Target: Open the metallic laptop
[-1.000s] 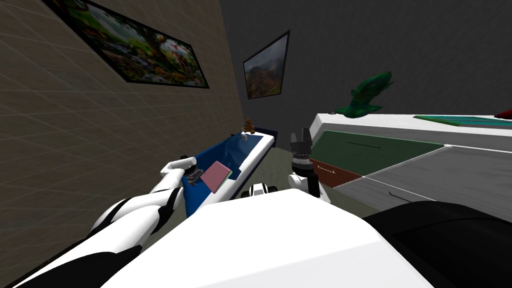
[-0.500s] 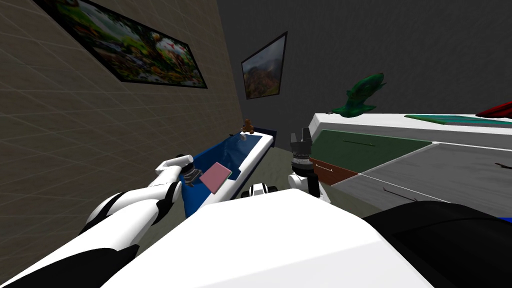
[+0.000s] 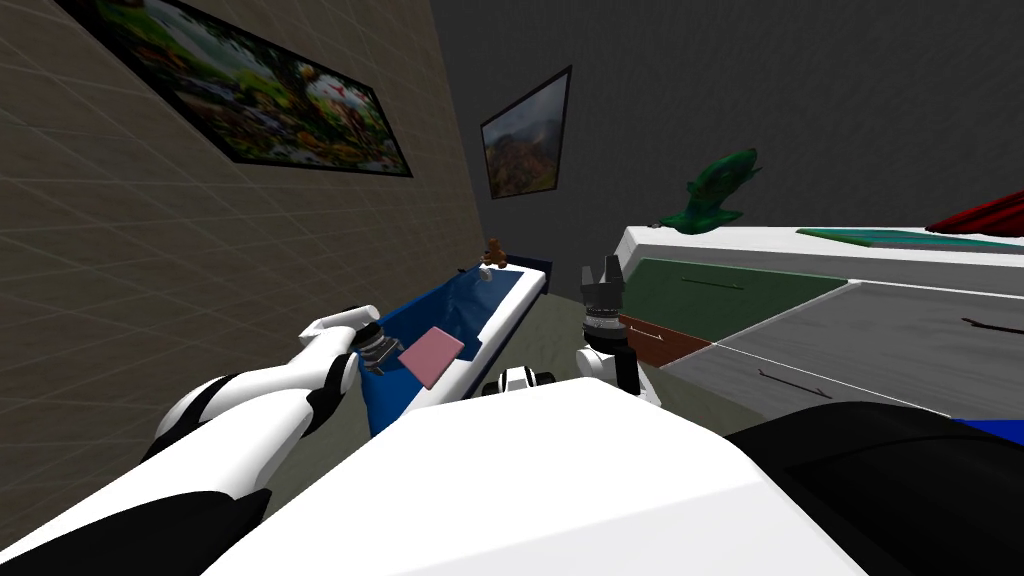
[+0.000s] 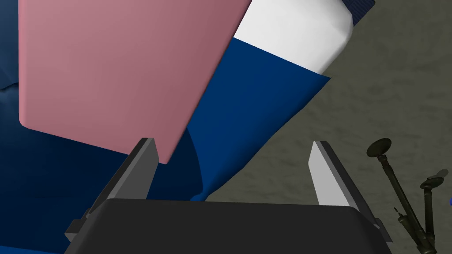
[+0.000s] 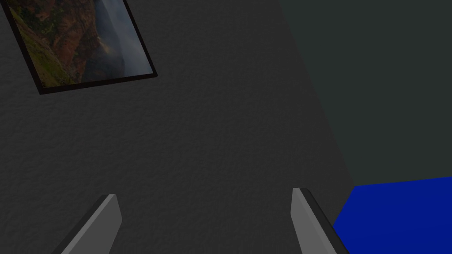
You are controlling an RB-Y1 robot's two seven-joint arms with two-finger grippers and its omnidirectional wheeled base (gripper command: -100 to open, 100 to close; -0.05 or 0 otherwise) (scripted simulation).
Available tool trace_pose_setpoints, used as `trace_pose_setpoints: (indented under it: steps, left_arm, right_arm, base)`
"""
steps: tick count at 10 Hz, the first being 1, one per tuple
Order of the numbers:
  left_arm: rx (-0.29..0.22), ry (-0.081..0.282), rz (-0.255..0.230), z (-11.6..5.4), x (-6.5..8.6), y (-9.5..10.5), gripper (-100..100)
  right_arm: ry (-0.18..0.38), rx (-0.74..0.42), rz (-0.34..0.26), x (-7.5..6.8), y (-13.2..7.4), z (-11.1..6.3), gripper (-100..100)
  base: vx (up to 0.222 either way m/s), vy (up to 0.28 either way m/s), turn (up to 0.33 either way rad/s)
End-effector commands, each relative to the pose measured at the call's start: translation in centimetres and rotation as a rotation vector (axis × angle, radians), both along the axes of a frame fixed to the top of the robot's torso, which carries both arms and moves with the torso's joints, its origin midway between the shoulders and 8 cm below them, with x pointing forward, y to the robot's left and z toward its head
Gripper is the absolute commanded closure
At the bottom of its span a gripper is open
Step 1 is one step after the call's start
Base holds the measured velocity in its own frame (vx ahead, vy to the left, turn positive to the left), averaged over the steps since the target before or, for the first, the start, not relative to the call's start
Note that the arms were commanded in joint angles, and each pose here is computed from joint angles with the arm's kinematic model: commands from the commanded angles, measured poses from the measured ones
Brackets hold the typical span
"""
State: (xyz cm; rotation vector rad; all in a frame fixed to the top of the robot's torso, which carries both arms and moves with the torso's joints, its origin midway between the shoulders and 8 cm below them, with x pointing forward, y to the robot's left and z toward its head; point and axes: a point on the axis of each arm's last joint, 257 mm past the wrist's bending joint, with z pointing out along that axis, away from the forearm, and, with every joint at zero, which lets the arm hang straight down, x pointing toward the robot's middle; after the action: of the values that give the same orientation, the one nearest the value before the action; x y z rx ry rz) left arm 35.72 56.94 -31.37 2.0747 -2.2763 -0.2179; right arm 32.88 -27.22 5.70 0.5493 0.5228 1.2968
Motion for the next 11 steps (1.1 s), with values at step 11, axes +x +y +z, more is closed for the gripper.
trace_pose_setpoints:
  steps: [11]
  left_arm:
    - [-0.032, 0.015, 0.003, 2.5, -0.4, 0.2, -100]
  right_arm:
    - [0.0, 0.0, 0.0, 0.0, 0.0, 0.0, 0]
  base:
    - [-0.003, -0.006, -0.009]
